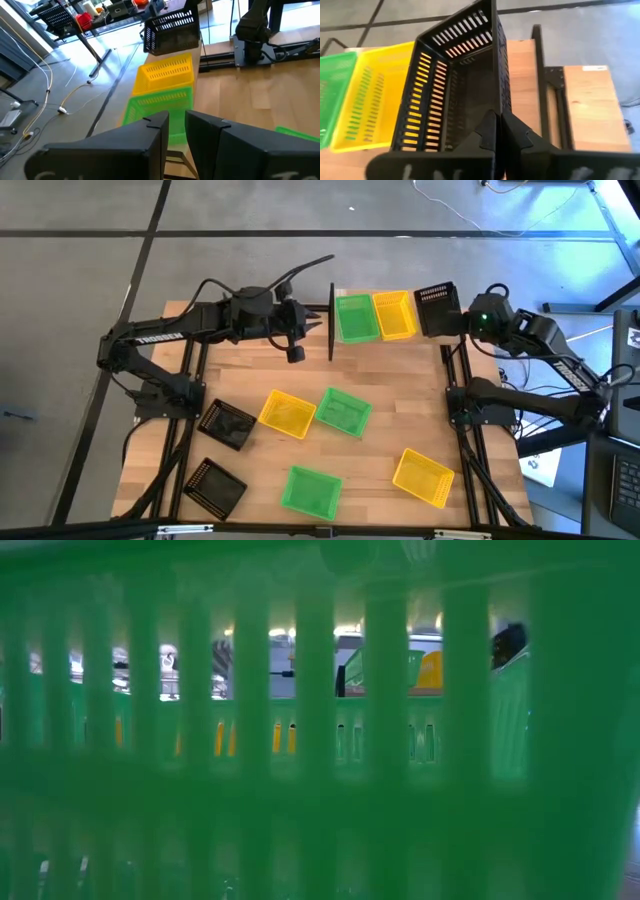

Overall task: Stack baskets on shelf by color
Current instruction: Put the top black bin on the shelf

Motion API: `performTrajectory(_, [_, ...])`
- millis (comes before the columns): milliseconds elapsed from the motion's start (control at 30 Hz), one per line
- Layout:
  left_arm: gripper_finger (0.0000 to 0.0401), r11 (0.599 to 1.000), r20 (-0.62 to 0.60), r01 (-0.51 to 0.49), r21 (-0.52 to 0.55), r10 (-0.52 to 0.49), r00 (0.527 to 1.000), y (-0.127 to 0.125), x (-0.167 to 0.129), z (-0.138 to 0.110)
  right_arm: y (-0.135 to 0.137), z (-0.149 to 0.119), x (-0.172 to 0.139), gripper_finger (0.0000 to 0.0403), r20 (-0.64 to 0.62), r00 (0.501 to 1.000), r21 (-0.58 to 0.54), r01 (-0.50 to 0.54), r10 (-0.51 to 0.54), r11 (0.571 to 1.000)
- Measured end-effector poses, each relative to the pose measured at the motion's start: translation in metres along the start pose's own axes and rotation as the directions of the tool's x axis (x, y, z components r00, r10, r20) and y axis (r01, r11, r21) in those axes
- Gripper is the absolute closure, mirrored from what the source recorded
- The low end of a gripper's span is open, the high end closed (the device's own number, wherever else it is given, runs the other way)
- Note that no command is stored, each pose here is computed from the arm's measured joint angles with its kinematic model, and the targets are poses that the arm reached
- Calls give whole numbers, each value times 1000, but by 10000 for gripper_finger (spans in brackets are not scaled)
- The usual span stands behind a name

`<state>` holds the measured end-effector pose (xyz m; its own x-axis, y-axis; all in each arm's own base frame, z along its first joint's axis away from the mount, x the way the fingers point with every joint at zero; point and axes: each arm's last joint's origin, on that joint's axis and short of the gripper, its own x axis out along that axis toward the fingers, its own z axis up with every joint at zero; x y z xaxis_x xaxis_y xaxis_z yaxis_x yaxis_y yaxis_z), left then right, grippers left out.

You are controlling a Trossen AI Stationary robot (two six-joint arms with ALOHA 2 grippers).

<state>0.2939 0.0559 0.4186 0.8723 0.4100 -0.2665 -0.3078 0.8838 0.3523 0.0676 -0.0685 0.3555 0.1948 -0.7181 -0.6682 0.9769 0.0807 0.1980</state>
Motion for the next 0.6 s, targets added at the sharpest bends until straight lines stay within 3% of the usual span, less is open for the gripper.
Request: performTrajectory(600, [346,1000,0,0,1,0,1000,0,0,0,-11,7,29,403,-77,997,-32,14,-16,999])
